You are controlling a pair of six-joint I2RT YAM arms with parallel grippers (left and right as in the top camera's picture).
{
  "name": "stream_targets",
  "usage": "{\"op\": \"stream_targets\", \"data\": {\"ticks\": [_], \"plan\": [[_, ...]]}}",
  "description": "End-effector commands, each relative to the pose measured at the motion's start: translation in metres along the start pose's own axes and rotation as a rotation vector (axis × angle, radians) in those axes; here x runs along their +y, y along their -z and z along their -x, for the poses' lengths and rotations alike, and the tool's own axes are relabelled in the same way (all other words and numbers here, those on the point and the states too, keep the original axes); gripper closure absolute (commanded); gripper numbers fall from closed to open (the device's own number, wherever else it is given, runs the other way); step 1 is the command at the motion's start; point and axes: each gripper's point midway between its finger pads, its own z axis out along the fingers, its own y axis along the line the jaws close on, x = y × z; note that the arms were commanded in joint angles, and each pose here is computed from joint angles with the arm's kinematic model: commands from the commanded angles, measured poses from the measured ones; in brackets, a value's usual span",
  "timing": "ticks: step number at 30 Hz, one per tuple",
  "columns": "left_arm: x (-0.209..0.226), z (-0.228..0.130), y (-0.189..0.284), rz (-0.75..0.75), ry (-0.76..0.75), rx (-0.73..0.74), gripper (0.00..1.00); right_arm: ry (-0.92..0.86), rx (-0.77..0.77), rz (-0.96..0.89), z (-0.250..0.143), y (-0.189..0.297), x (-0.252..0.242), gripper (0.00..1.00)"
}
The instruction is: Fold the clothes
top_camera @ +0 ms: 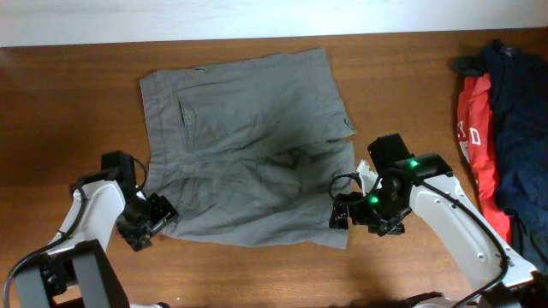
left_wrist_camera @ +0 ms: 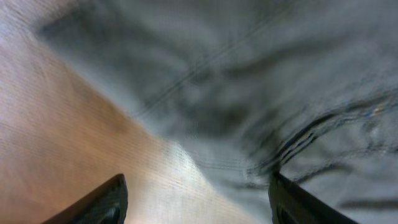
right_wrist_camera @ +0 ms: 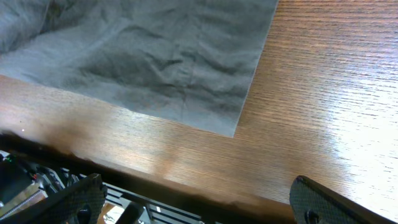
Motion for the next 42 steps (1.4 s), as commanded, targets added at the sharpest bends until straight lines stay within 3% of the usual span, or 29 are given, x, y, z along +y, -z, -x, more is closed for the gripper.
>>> {"op": "stream_targets", "data": {"ticks": [1,2,9,12,20,30,32,33,35,36,39,42], "plan": [[0.009,0.013,-0.001,0.043,0.042,-0.063,0.32,0.001,-0.005,-0.019,0.003,0.000,-0.001,0.01],[0.008,0.016,-0.001,0.040,0.041,-0.075,0.35,0.001,-0.005,-0.019,0.003,0.000,-0.001,0.01],[0.008,0.017,-0.007,0.050,0.023,-0.064,0.86,0.052,0.001,0.010,0.002,0.000,0.004,0.01],[0.009,0.015,-0.007,0.054,-0.015,-0.055,0.98,0.082,0.015,0.011,0.000,-0.002,0.004,0.01],[0.009,0.015,-0.007,0.055,-0.015,-0.055,1.00,0.112,0.139,-0.023,-0.026,-0.041,-0.001,0.02],[0.009,0.016,-0.007,0.052,-0.019,-0.059,0.98,-0.005,0.082,0.008,-0.024,-0.085,-0.016,0.04],[0.009,0.016,-0.007,0.054,-0.020,-0.056,0.98,-0.022,0.074,0.022,-0.025,-0.090,-0.016,0.12],[0.009,0.015,-0.007,0.054,-0.029,-0.056,0.98,-0.018,0.068,0.041,-0.024,-0.091,-0.014,0.22],[0.009,0.016,-0.007,0.054,-0.046,-0.056,0.98,-0.014,0.067,0.067,-0.023,-0.092,-0.010,0.57],[0.009,0.015,-0.007,0.055,-0.049,-0.055,0.98,-0.014,0.068,0.066,-0.024,-0.092,-0.010,0.67],[0.009,0.016,-0.007,0.055,-0.049,-0.055,0.98,-0.023,0.086,0.060,-0.028,-0.092,-0.011,0.80],[0.009,0.016,-0.007,0.055,-0.057,-0.056,0.98,-0.022,0.092,0.057,-0.031,-0.089,-0.011,0.85]]}}
